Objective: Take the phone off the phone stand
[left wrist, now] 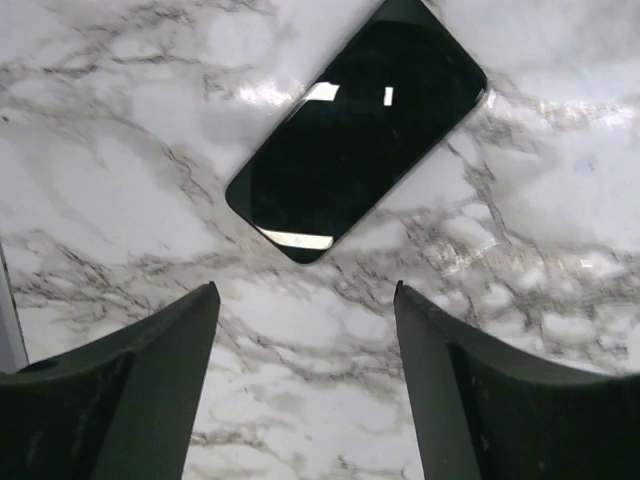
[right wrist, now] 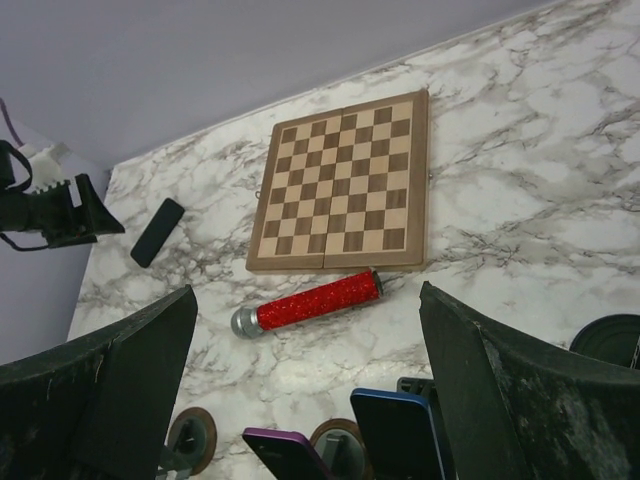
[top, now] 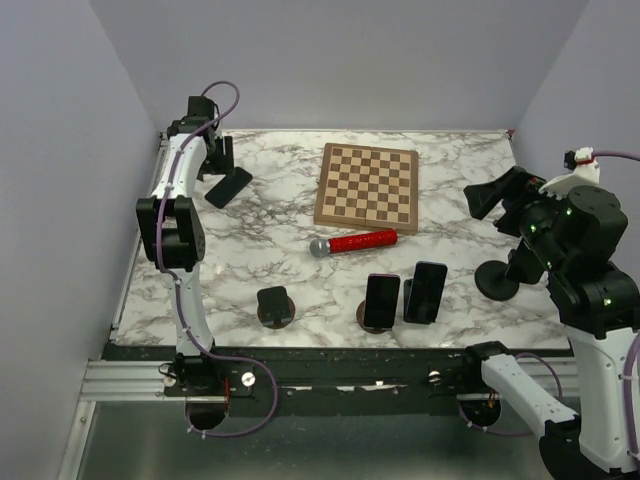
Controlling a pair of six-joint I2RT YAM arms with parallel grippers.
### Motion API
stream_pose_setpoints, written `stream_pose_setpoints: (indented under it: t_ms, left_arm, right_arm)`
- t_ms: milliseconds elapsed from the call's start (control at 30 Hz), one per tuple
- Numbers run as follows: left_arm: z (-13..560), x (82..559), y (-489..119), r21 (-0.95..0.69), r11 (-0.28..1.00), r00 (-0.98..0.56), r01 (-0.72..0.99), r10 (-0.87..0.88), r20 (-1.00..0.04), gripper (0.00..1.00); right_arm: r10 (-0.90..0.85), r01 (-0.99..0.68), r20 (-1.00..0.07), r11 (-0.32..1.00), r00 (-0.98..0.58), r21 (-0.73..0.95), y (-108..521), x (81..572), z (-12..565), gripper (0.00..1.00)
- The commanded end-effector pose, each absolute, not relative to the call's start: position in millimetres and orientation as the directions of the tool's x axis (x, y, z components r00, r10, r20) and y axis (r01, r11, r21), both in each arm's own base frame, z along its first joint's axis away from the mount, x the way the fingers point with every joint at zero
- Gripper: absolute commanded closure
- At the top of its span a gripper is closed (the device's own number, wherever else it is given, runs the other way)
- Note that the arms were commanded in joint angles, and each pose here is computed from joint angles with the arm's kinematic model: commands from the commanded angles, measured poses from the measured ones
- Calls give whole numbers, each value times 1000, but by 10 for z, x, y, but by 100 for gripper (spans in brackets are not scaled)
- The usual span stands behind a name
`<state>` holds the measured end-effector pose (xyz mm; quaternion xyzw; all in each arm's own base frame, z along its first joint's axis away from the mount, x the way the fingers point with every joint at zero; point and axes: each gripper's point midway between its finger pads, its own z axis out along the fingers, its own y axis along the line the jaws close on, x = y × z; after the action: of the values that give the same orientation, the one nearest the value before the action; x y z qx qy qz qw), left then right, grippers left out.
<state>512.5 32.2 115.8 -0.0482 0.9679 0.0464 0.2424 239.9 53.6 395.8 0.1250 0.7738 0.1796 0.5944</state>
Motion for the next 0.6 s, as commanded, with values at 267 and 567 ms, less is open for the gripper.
stream_pose_setpoints:
  t_ms: [267, 567]
  left_arm:
    - [2729, 4274, -1018, -371, 911, -624, 178, -187, -759, 5]
    - [2739, 3018, -1955, -426, 855, -580, 297, -193, -791, 2]
  right_arm:
    - [334, -10, -878, 933, -342, 359, 520, 2406, 3744, 0]
    - [328, 34, -882, 941, -339, 337, 430, 2385, 3767, 0]
